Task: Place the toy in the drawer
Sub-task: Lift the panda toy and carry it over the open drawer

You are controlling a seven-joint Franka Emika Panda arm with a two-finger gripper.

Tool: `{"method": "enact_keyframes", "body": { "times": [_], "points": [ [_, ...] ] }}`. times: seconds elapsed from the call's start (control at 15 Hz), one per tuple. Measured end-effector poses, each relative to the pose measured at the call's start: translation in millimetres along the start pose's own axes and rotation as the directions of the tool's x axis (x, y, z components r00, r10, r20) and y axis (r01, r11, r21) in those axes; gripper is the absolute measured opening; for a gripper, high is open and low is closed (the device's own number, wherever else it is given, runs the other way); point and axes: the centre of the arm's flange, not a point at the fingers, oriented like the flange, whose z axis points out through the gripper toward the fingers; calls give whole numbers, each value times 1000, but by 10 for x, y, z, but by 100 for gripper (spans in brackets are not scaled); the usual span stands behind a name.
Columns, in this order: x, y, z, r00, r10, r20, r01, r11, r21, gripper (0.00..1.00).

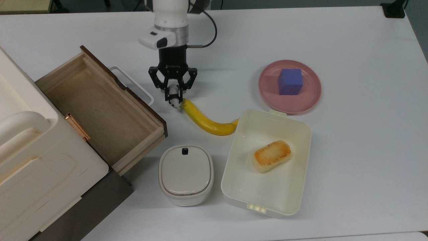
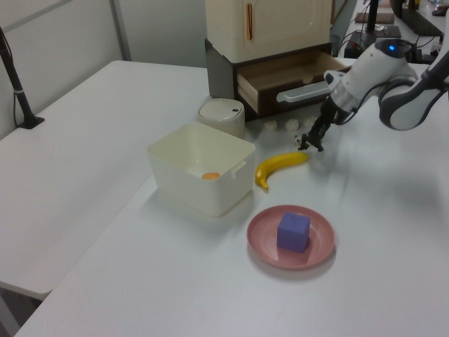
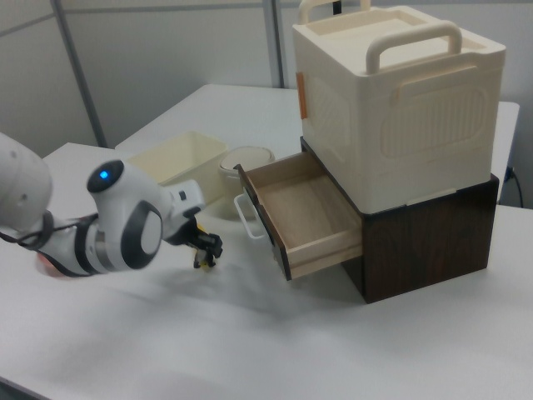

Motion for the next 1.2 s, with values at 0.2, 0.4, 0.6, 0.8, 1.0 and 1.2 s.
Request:
{"method": "enact_keyframes", "body": {
  "times": [0.2, 0.4, 0.6, 0.8, 1.0, 1.2],
  "points": [
    [174, -180, -334, 997, 82, -1, -82, 996, -39, 41],
    [384, -414, -618, 988, 156, 14, -155, 984, -84, 41],
    [709, -674, -871, 974, 219, 51, -212, 971, -111, 41],
    [1245, -684, -1308, 947, 283, 154, -277, 959, -57, 41],
    [1753, -370, -1863, 930, 277, 243, -293, 956, 32, 41],
    [1976, 122, -1994, 921, 310, 238, -325, 945, 28, 41]
  ]
}}
